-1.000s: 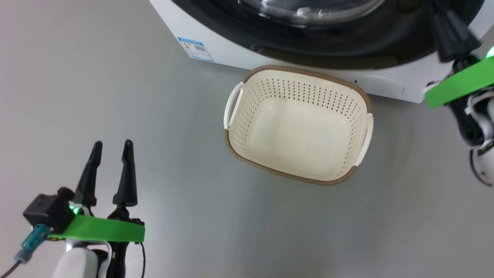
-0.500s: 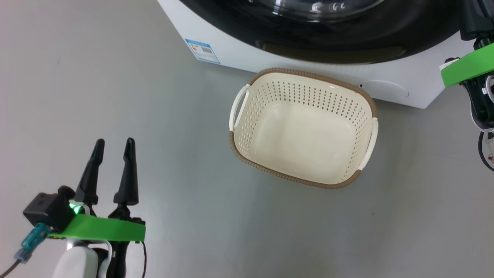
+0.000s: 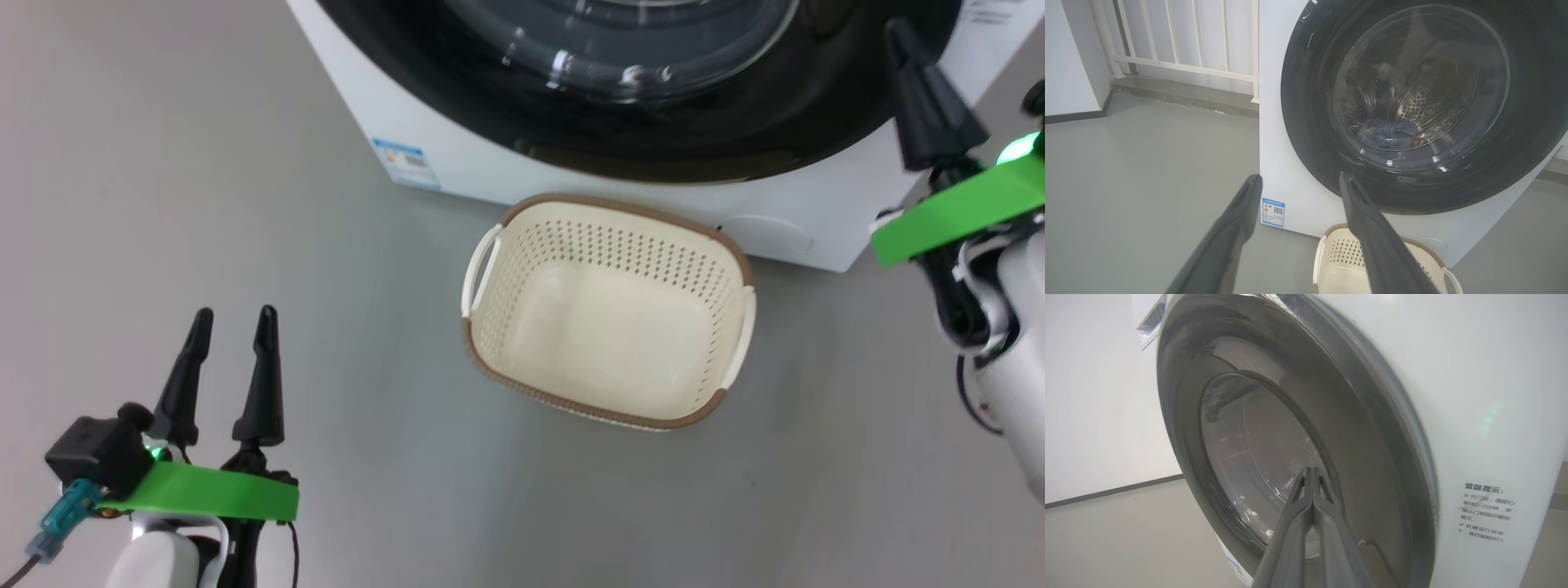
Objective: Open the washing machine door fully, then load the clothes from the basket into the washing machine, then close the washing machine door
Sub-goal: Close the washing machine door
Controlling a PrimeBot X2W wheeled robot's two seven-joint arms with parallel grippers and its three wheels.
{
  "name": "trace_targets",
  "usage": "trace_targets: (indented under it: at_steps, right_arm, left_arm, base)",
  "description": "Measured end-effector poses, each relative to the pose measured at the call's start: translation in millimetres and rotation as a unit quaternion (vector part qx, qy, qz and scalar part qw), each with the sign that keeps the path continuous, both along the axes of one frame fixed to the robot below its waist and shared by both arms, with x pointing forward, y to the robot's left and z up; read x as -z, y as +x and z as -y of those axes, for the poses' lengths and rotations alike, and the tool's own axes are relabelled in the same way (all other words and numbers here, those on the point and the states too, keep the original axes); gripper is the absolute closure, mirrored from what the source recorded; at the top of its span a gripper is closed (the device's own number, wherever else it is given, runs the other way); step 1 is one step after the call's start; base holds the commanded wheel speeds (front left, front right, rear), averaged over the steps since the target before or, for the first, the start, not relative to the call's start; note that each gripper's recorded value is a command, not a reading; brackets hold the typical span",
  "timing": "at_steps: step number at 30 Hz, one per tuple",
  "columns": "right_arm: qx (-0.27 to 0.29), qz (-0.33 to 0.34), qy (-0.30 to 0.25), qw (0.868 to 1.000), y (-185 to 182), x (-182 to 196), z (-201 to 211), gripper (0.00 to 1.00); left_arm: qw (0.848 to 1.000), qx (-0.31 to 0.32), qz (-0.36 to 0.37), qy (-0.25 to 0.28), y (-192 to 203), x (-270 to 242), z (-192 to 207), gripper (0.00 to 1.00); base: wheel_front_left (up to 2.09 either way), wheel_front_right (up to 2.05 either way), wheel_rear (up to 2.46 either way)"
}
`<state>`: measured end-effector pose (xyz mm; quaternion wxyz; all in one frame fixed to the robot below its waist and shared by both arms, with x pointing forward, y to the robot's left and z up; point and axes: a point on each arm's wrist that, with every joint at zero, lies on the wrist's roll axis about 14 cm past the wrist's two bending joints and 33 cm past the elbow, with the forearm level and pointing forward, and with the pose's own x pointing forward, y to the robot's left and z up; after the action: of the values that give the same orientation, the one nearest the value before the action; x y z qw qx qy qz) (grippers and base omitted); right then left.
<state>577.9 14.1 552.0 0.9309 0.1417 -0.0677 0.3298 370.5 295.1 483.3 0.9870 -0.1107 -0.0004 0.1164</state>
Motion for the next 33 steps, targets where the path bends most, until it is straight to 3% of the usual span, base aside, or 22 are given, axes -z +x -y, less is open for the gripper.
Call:
trace_targets:
  at_steps: [1, 15, 33]
  right_arm:
    - [-0.002, 0.002, -0.001, 1.000, -5, -2, 1, 0.00]
    - [0.018, 0.008, -0.029, 0.999, -81, -12, 45, 0.00]
    - [0.159, 0.003, 0.006, 0.987, -162, -22, 154, 0.00]
  left_arm:
    - [1.000, 0.003, 0.003, 0.000, 0, -2, 1, 0.00]
    - [0.998, 0.064, 0.026, -0.012, 1, -12, 37, 0.00]
    - [0.986, 0.151, 0.067, -0.026, 9, -34, 98, 0.00]
  base:
    - [0.00, 0.00, 0.00]
    - [0.00, 0.00, 0.00]
    - [0.00, 0.00, 0.00]
